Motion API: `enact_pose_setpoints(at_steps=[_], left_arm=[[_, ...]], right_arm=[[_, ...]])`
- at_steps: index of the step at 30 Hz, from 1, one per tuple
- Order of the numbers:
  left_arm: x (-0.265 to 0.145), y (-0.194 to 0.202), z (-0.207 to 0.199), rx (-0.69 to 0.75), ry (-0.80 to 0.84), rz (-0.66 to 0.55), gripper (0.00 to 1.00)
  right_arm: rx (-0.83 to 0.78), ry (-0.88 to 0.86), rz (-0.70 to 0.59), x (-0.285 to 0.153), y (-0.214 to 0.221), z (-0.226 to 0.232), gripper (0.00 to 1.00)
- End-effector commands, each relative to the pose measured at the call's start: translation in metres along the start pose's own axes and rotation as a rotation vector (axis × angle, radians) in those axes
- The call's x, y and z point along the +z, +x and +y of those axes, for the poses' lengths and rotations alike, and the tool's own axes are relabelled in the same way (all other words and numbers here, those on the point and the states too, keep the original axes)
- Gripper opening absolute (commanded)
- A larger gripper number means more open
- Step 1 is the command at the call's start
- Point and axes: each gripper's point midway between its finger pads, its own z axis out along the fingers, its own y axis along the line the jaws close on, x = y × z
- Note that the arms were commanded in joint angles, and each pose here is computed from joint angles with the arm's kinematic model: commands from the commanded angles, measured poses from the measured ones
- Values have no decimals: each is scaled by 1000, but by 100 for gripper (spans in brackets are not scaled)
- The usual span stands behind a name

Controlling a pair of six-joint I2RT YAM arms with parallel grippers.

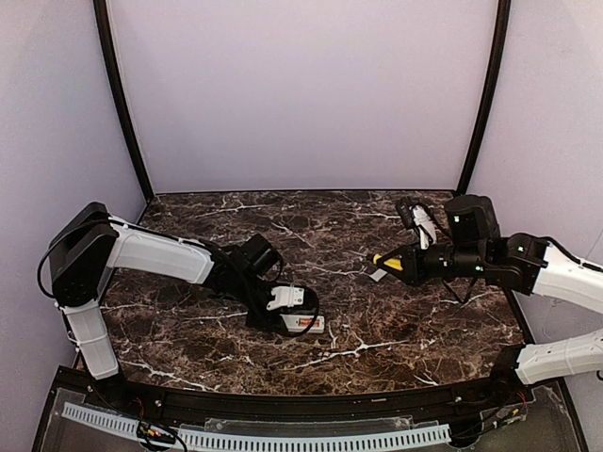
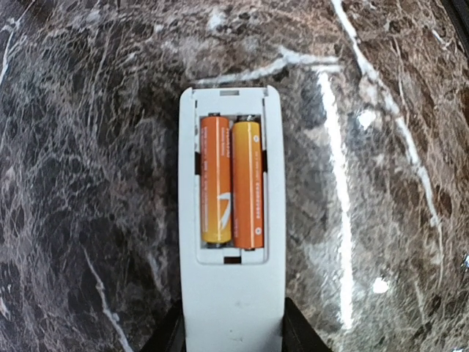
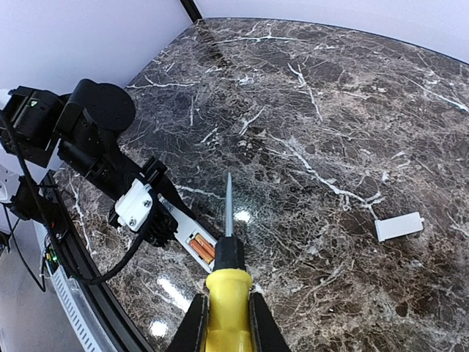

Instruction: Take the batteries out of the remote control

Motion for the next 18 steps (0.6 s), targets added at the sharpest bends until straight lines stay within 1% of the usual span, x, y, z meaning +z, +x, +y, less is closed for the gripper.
enact_pose_setpoints(at_steps=[1,8,11,14,18], left_arm=[[1,-35,-10,-40,16,-48,20],[6,-73,-29,-151,28,-86,19],[16,-86,-46,-191,46,-99,17],[27,-94,-58,-216,49,-96,17],[38,-102,-69,-236,48,-102,13]], right_arm=[[-10,46,-52,-17,-19,-3,0],[22,98,-38,-31,-13,-12,0],[36,105,-38,-35,-10,-14,0],[45,111,-31,-37,-8,-15,0],[52,119,-18,-38,-6,-16,0]])
